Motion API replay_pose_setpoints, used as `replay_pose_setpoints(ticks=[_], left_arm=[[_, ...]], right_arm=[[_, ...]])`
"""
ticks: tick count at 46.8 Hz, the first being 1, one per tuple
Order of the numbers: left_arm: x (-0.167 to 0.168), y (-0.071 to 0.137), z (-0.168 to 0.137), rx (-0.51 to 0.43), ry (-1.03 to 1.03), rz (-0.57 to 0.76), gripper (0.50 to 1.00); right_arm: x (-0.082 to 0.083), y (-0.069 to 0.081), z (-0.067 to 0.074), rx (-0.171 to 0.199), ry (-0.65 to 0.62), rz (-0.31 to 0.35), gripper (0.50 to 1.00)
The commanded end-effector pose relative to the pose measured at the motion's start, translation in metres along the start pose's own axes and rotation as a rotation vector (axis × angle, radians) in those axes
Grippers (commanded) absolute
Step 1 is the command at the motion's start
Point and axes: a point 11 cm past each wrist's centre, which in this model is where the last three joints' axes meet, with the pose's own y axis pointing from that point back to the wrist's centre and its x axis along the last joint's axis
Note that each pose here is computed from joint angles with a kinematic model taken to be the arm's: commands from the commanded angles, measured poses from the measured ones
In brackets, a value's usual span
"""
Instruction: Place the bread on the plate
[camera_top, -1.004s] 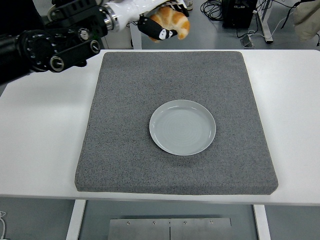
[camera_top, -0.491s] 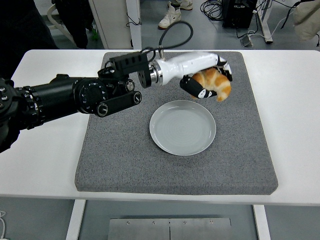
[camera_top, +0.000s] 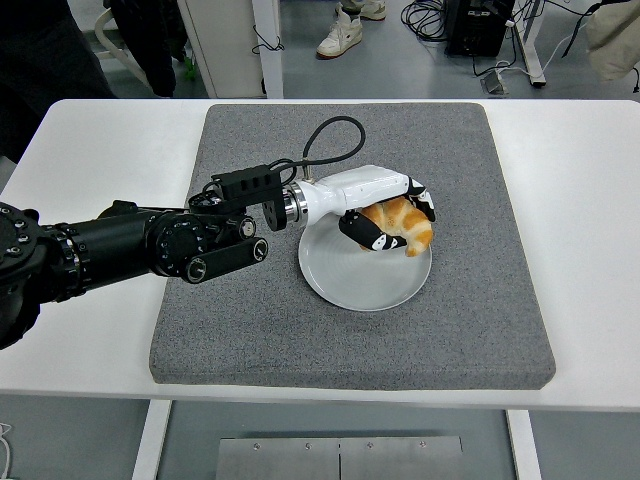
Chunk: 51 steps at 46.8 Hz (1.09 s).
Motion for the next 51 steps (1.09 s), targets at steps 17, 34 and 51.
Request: replay_pose_setpoints(ticks=[17, 34, 51], left_arm=[[-0.012, 0.025, -0.009, 0.009, 0.032, -0.022, 0.500], [-0.020, 0.041, -0.027, 0.057, 0.055, -0.020, 0.500], [-0.025, 0.044, -0.032, 0.071, 0.073, -0.005, 0.500]], right_arm=[[0.000, 0.000, -0.001, 0.000, 0.000, 0.000, 1.000], [0.000, -0.001, -0.002, 0.002, 0.000, 0.000, 1.000], [0.000, -0.001, -0.002, 0.003, 0.000, 0.000, 1.000]])
